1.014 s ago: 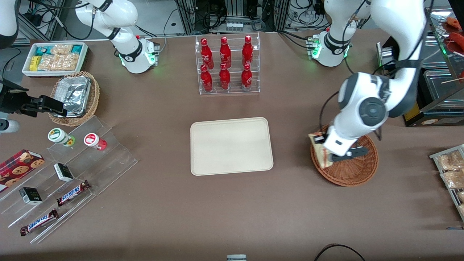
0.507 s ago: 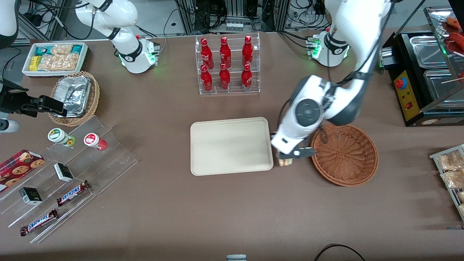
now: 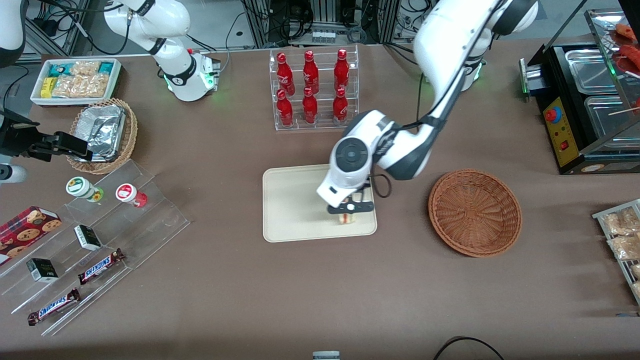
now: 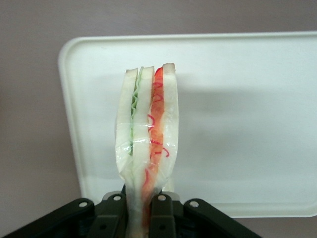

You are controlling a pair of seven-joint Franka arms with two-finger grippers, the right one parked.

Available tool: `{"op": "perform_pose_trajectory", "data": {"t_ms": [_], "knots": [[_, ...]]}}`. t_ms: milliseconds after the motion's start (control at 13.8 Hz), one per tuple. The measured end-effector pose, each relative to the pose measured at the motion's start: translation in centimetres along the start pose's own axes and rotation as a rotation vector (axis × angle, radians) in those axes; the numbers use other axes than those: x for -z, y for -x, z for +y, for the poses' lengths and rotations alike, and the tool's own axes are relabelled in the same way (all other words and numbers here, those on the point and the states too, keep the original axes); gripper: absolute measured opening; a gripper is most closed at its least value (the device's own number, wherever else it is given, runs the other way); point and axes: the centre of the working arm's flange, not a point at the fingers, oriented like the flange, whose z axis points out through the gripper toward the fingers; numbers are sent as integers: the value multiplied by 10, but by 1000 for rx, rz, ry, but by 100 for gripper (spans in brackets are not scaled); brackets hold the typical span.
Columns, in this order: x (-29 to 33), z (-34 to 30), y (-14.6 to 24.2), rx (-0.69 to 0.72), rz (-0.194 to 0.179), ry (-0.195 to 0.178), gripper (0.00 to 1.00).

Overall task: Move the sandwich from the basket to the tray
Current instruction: 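Lift the sandwich and carry it with the left gripper over the cream tray, then lower the sandwich onto the tray and open the left gripper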

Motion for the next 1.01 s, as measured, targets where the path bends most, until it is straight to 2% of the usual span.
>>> {"op": "perform_pose_trajectory", "data": {"t_ms": [435, 1014], "knots": [[-30, 53, 2, 33, 8, 26, 15], [-41, 53, -5, 46, 5, 22, 15]]}}
